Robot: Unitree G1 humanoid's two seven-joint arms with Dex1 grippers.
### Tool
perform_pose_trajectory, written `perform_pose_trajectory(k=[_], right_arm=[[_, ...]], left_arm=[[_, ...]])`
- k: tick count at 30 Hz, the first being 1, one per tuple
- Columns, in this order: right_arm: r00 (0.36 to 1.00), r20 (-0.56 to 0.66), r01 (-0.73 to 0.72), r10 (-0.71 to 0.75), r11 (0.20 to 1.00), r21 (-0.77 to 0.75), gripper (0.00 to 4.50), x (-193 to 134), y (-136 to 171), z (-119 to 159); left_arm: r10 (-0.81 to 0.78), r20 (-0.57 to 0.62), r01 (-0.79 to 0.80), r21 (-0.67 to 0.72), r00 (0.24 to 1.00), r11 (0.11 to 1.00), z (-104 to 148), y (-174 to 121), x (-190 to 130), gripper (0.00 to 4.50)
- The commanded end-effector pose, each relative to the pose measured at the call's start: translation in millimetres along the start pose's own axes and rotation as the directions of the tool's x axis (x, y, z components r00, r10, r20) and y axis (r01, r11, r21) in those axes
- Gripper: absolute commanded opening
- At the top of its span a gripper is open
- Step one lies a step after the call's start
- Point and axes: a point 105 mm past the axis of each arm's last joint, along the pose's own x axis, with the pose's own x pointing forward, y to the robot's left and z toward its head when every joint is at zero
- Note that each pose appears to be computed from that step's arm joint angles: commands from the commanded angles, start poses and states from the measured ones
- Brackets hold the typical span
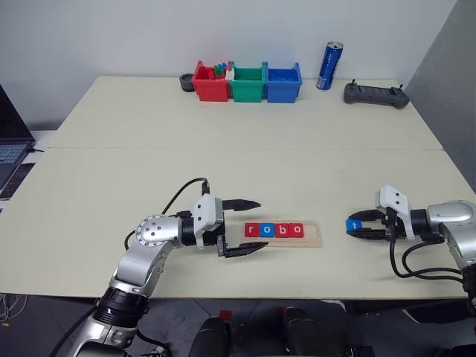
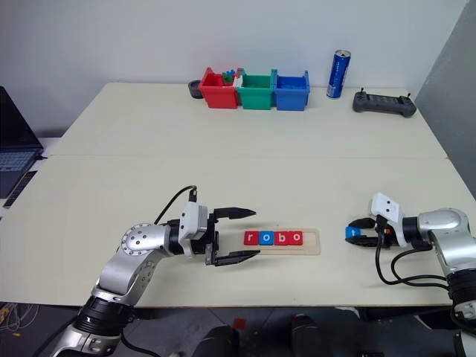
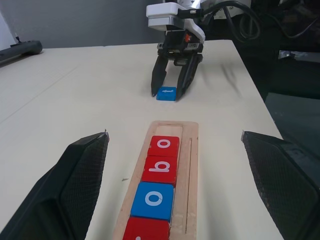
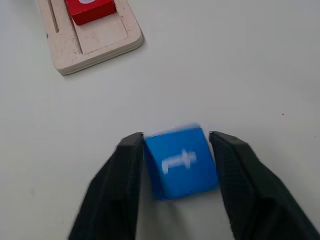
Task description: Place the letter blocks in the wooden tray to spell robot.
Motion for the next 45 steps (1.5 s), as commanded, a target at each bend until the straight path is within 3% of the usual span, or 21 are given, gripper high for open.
perform_pose_trajectory(k=[1, 10, 15, 25, 45], right_arm=[[1.000, 0.018, 0.013, -0.012, 0.999, -0.045, 1.39, -7, -2, 12], [0.986, 0.159, -0.024, 0.043, 0.992, -0.121, 1.39, 16, 24, 70], [0.982, 0.183, -0.016, 0.040, 0.992, -0.128, 1.39, 33, 36, 85], [0.981, 0.157, -0.087, 0.111, 0.985, -0.150, 1.39, 51, 55, 79], [0.988, 0.108, -0.094, 0.114, 0.980, -0.176, 1.39, 63, 43, 66]], left_arm=[[-0.012, 0.019, 0.011, 0.041, 1.000, 0.999, 10, -2, 0, 4.50], [-0.012, 0.022, 0.011, 0.042, 1.000, 0.999, 11, -1, 1, 4.50], [-0.010, 0.022, 0.009, 0.043, 1.000, 0.999, 10, -2, 1, 4.50], [-0.006, 0.023, 0.005, 0.043, 1.000, 0.999, 10, -5, 1, 4.50], [0.009, 0.008, -0.009, 0.042, 1.000, 0.999, 10, -5, -3, 4.50]])
